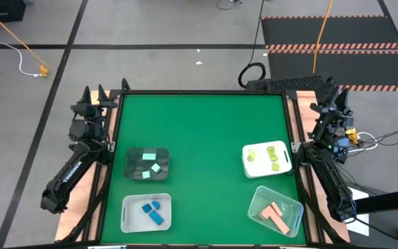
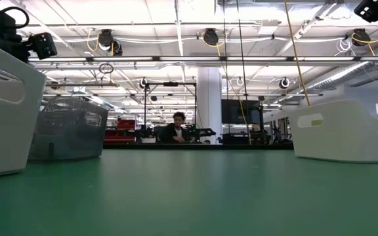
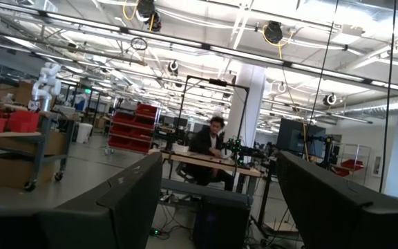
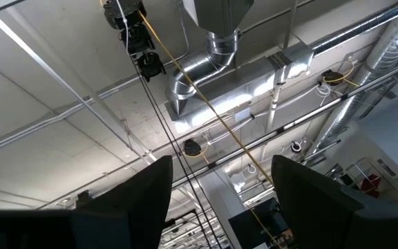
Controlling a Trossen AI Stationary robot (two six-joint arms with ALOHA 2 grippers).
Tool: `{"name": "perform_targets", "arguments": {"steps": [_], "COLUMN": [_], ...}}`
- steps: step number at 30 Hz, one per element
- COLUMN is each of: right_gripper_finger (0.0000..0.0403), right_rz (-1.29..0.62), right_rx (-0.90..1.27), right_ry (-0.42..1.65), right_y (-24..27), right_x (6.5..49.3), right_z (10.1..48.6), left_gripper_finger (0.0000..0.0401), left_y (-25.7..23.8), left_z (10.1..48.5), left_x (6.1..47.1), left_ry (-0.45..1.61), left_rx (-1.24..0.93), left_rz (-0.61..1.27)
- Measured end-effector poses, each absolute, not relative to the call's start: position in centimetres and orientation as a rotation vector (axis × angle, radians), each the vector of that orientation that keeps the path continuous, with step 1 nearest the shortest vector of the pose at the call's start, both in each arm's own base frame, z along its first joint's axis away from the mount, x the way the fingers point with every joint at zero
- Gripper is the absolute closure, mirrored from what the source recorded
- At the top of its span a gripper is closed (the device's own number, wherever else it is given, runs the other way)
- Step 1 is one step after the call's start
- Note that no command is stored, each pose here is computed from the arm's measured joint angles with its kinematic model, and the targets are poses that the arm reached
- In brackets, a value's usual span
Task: Sort & place blocks by color
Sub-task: Return to Home Position
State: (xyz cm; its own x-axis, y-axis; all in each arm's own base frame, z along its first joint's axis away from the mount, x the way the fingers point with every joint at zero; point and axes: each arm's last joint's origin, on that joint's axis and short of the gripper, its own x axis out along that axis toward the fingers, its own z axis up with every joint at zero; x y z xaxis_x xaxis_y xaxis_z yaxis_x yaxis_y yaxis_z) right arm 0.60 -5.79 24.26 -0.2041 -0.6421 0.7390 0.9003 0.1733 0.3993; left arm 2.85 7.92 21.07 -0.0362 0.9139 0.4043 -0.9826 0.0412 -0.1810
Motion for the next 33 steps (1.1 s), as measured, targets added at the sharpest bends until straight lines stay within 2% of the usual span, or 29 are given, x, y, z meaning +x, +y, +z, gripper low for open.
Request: {"name": "perform_targets", "arguments": {"steps": [33], "right_gripper_finger": [0.0165], "right_rz": [-1.444], "right_rx": [-0.326], "right_ry": [-1.053], "right_y": [-5.77], "right_x": [0.6], "right_z": [24.29], "left_gripper_finger": [0.0118], "left_y": [7.92], "left_z": [21.07], "left_x": [2.85], "left_ry": [-0.475], "left_rx": [0.181], "left_rz": [1.538]}}
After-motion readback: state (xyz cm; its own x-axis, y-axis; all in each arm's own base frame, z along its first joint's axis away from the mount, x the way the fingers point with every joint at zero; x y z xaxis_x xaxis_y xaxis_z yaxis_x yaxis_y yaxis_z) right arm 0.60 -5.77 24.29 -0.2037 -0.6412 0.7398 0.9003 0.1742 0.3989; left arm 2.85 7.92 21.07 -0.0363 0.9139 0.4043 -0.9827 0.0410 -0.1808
